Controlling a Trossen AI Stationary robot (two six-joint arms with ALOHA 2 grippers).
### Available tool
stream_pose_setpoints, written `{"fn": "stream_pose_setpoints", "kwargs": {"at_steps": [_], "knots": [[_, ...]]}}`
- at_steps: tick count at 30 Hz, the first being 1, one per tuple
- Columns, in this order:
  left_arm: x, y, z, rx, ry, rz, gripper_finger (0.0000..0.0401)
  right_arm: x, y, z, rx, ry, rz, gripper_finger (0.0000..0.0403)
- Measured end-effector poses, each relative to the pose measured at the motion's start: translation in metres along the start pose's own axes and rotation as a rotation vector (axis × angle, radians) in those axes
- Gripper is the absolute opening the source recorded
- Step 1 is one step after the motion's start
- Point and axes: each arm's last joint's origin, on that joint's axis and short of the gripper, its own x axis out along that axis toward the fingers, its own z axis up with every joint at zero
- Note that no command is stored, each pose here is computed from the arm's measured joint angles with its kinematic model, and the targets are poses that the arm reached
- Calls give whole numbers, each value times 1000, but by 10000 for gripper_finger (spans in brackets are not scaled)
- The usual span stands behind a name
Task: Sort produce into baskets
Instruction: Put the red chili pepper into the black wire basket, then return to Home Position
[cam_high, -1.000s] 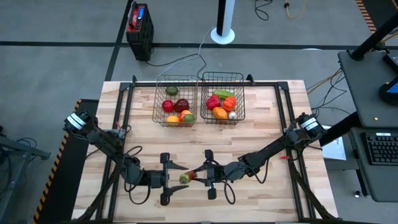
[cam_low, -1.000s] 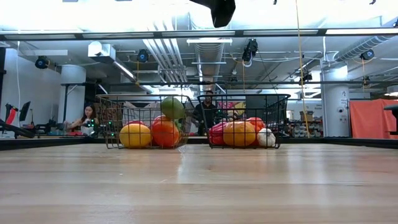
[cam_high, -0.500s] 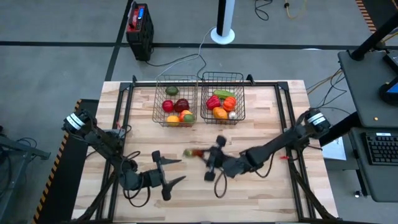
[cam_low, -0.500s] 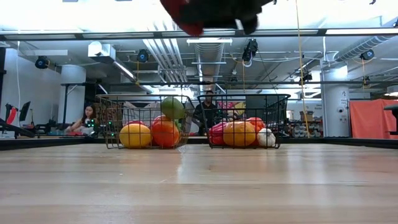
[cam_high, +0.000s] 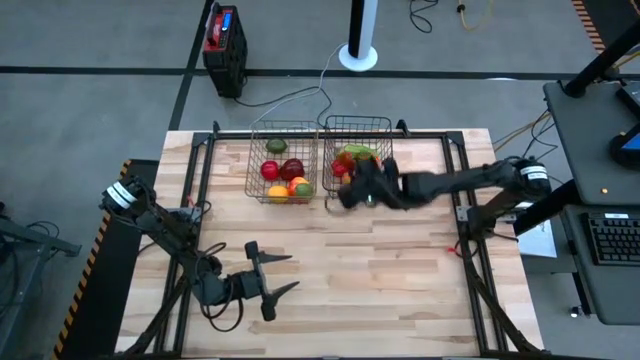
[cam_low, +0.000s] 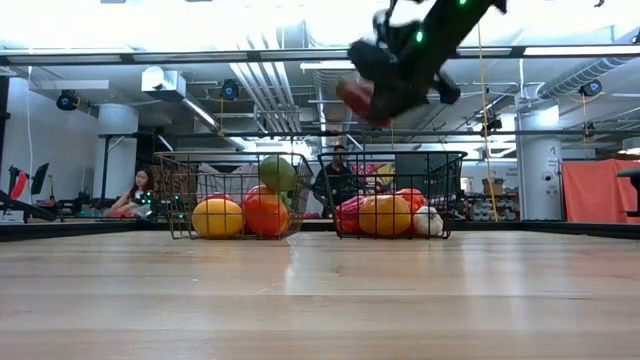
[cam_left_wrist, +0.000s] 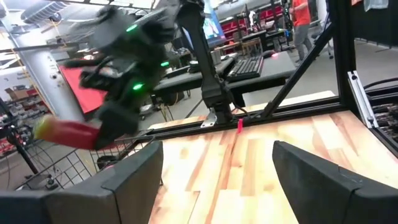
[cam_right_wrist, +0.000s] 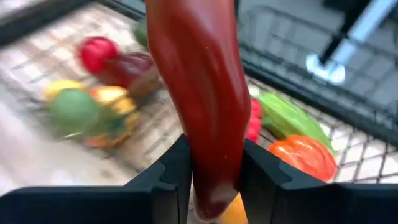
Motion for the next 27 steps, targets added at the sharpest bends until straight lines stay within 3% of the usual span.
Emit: {"fn": "stream_pose_setpoints", "kwargs": {"at_steps": [6,11,27], "knots": [[1,0,0,0,1,2,284,37,-46,21,71,83,-78,103],[1,0,0,0,1,3,284,54,-73,31,132,148,-51,107],[1,0,-1,11,3,2,284,58,-76,31,136,171,-29,170]]}}
